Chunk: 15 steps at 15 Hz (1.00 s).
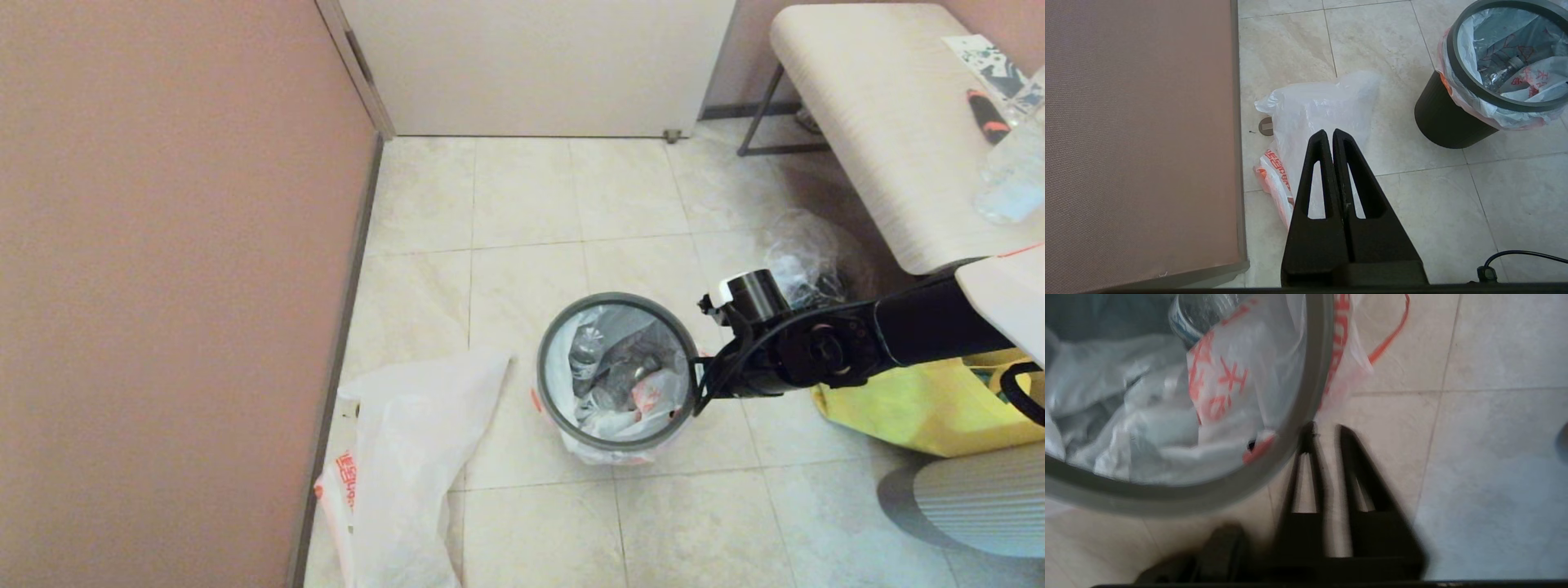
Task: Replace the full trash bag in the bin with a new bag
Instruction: Place the trash can ring on the floor
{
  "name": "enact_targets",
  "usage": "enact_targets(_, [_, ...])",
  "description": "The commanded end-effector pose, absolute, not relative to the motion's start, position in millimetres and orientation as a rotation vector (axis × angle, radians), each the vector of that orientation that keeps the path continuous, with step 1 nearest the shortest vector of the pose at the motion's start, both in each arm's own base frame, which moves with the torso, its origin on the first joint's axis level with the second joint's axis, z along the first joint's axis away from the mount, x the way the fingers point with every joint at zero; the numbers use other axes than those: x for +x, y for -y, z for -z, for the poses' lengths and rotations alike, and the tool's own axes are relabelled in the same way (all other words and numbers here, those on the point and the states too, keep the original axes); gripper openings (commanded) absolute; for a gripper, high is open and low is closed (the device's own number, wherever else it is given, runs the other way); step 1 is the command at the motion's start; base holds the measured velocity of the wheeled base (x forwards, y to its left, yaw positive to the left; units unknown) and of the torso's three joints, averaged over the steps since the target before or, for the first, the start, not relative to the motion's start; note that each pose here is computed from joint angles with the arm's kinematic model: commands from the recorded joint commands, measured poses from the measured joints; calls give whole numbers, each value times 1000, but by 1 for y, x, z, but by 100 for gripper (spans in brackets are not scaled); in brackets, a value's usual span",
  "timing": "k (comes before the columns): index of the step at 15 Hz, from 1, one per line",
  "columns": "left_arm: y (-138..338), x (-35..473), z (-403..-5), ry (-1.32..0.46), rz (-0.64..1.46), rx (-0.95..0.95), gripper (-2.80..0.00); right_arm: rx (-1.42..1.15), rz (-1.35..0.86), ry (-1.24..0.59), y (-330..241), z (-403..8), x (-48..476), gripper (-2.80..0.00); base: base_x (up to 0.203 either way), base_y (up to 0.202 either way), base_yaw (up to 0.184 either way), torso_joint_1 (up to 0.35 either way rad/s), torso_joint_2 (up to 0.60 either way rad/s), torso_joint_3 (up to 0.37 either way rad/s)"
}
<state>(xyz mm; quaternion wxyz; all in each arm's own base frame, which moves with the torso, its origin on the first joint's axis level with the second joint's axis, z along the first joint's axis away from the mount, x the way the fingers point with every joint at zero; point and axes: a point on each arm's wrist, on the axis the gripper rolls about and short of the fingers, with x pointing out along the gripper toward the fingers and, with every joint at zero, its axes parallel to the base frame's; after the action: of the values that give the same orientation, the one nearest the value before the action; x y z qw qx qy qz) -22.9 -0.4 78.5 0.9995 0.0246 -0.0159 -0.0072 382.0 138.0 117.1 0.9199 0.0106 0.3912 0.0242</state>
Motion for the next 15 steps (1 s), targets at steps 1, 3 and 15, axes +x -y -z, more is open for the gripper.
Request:
enact_targets(1, [0,-22,-75,19,15,49,-280,36,-47,-790,-140,-118,388,0,0,0,0,0,0,0])
enact_targets(3, [0,-22,-75,19,15,49,-280,41,-48,-777,-142,-120,391,0,0,0,0,0,0,0])
enact_targets(15, [0,-22,-75,19,15,49,-280,54,-17,-729,-151,-117,415,-280,0,0,0,0,0,0])
